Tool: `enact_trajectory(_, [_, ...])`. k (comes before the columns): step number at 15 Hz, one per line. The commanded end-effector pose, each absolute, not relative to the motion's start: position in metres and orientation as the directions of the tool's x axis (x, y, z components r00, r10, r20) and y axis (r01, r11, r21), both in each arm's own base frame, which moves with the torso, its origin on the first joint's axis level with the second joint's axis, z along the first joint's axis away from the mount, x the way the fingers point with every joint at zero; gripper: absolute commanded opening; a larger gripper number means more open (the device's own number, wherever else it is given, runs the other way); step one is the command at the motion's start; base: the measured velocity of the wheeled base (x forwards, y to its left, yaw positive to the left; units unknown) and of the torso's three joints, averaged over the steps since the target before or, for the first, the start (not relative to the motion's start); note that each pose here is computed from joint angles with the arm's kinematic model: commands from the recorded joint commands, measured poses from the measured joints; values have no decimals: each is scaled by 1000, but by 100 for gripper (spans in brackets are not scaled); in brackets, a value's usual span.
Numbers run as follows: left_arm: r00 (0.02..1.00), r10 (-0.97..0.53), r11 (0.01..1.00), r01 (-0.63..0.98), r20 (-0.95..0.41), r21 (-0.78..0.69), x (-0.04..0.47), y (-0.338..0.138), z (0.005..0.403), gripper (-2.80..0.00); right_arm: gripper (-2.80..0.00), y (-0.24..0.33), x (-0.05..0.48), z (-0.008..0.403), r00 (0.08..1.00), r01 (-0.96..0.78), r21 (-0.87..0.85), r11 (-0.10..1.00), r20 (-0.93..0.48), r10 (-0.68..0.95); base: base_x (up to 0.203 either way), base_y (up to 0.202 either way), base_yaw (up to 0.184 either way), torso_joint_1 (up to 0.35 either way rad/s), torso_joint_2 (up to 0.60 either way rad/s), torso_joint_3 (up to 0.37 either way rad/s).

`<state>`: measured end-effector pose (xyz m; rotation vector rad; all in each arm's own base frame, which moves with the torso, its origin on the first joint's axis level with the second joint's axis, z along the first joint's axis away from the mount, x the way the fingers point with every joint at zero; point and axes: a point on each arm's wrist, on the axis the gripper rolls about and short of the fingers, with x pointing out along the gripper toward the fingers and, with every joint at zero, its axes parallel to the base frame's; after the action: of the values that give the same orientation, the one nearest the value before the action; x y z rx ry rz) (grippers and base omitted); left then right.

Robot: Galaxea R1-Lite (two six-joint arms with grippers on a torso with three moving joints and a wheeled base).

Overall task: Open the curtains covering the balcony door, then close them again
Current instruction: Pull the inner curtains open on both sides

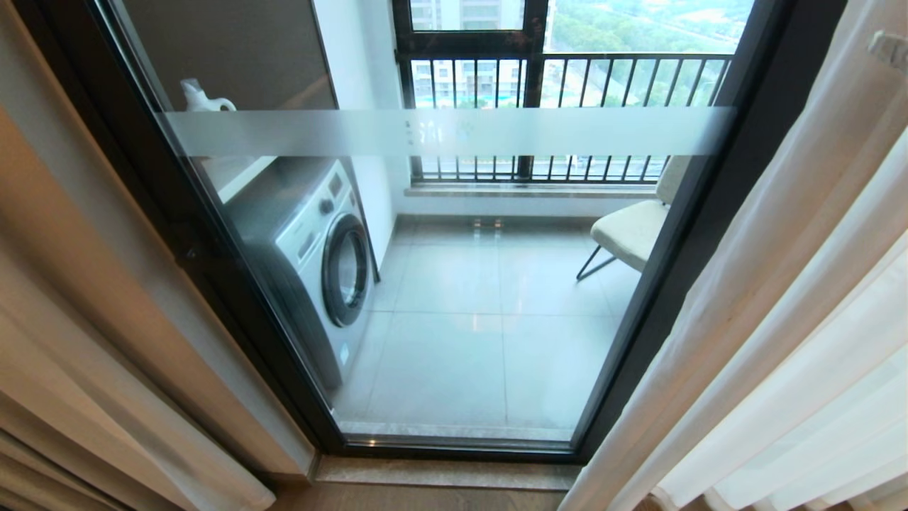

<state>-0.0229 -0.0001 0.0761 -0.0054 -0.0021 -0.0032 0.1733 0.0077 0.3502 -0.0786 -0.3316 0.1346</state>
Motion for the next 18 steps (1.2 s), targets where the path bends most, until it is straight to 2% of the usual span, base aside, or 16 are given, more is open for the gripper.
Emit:
enact_trajectory(1, [1000,-3,1000,3,3,-6,-23,0,76,-280,0,7,192,352,942,-111,-97,989,307,136,0,0,0,0,0,0])
enact_trajectory(10, [1000,-3,1000,3,3,-6,-23,0,76,-280,0,2,231,368,941,-49,-91,995,330,77,0,0,0,0,0,0])
enact_trajectory(11, [1000,-3,1000,3,3,-6,-23,0,76,-280,-123,2,235,367,941,-48,-93,995,330,77,0,0,0,0,0,0])
enact_trajectory(12, [1000,-3,1000,3,3,-6,-23,0,76,-280,-280,2,237,368,937,-47,-93,995,342,77,0,0,0,0,0,0])
enact_trajectory(18, [1000,-2,1000,2,3,-6,-23,0,76,-280,-280,2,242,368,931,-51,-87,995,356,79,0,0,0,0,0,0])
